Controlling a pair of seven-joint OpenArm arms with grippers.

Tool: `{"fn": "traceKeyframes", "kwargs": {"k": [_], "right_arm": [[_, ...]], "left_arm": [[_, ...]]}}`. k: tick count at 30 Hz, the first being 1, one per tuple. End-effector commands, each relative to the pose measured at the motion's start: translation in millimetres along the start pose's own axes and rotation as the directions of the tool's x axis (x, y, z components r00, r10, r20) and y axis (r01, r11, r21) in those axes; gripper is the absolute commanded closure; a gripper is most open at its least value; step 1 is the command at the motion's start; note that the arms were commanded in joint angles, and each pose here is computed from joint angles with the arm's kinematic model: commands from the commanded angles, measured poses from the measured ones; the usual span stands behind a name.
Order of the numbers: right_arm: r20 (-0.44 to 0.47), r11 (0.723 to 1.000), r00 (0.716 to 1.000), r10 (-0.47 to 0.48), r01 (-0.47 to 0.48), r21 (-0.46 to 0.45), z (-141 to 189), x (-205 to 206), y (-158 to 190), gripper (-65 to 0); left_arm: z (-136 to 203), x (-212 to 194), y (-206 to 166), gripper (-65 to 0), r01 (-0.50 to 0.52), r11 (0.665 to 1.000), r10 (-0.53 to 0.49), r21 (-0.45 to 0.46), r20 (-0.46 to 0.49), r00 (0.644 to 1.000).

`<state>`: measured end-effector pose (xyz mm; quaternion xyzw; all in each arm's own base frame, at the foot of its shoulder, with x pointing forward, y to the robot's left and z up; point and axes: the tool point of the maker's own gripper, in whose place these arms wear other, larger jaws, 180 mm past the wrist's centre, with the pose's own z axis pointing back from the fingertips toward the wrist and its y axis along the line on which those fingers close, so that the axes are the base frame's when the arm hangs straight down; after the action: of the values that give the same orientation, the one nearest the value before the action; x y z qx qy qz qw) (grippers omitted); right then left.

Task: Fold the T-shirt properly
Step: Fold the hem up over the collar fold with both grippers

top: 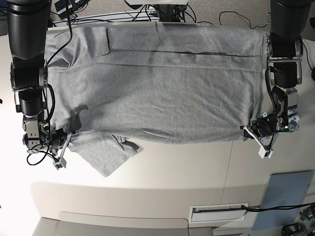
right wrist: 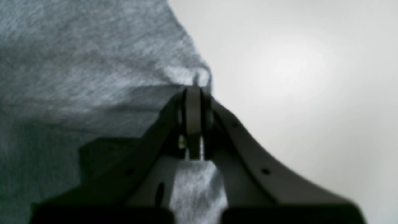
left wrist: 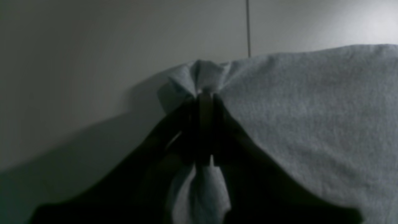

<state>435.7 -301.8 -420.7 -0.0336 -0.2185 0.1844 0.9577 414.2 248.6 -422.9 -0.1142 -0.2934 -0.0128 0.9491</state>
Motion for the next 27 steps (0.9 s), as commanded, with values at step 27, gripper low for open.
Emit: {"fn": "traceKeyframes", "kwargs": {"k": [27], "right_arm": [[0.116, 0.991, 0.992, 0.04, -0.024, -0.134, 107.6, -23.7, -36.1, 0.0]], "left_arm": [[83.3, 5.3, -22.2, 0.0, 0.196, 0.981, -0.195, 0.001, 0.077, 0.978]]}}
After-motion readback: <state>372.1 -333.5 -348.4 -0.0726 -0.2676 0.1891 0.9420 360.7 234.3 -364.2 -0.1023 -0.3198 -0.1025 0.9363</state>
